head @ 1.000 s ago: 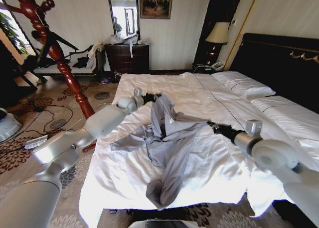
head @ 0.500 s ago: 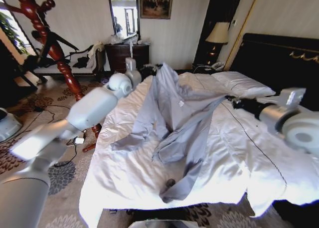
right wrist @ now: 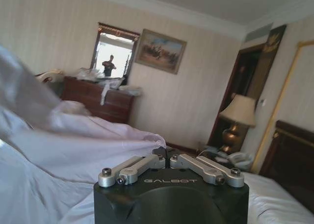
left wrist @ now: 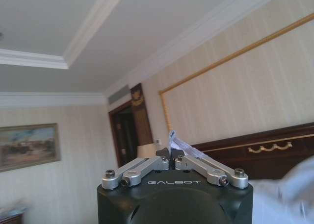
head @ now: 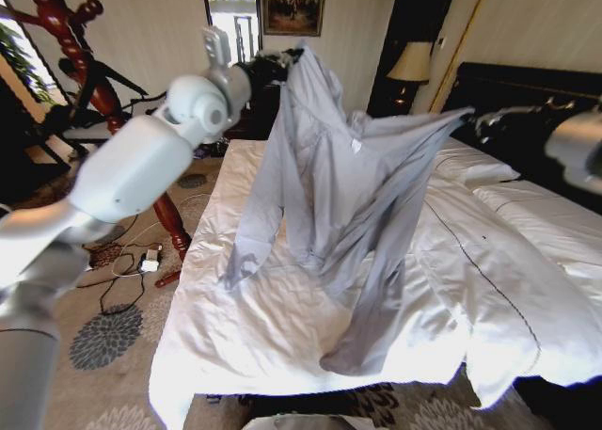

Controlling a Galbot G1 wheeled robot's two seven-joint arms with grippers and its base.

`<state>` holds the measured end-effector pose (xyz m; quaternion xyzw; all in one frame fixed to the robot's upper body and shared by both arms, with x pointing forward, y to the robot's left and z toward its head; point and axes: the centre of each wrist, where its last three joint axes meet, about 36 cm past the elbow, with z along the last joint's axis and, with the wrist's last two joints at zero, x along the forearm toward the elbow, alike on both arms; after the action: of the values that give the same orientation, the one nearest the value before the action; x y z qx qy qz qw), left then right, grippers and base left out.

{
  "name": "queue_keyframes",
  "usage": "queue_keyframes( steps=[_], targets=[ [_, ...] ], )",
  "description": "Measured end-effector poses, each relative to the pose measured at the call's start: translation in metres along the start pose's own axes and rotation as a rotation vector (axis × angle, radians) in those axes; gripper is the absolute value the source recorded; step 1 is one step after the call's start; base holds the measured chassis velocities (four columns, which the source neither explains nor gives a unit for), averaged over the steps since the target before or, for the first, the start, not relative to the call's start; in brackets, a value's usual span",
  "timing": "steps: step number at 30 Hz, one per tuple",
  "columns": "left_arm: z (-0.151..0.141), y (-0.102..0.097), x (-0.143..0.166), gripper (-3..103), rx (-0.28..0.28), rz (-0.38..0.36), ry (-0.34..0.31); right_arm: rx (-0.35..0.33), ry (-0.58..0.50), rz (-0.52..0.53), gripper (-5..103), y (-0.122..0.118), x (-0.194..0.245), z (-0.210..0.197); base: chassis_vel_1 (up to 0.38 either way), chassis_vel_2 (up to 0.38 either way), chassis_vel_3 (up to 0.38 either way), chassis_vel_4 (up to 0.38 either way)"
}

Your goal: Pick up the clothes from the bed and hang them on the clothes hanger.

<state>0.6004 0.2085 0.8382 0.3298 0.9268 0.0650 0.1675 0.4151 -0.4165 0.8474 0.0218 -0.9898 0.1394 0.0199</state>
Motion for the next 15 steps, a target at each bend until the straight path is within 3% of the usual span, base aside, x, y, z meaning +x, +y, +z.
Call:
queue_keyframes(
  steps=[5, 9, 15],
  targets=[
    [0.007, -0.006, 0.006, 0, 0.006, -0.027, 0.02, 0.043, -0.021, 0.039, 0, -0.014, -0.014, 0.008, 0.0, 0.0, 0.0, 0.0],
    [0.003, -0.023, -0.003, 0, 0.015, -0.014, 0.009, 0.076, -0.037, 0.043, 0, -0.014, -0.019, 0.004, 0.0, 0.0, 0.0, 0.0],
    [-0.01, -0.042, 0.023, 0, 0.015, 0.007, -0.001, -0.024, -0.044, -0.082, 0, 0.024, 0.005, -0.001, 0.0, 0.0, 0.0, 0.0]
  ],
)
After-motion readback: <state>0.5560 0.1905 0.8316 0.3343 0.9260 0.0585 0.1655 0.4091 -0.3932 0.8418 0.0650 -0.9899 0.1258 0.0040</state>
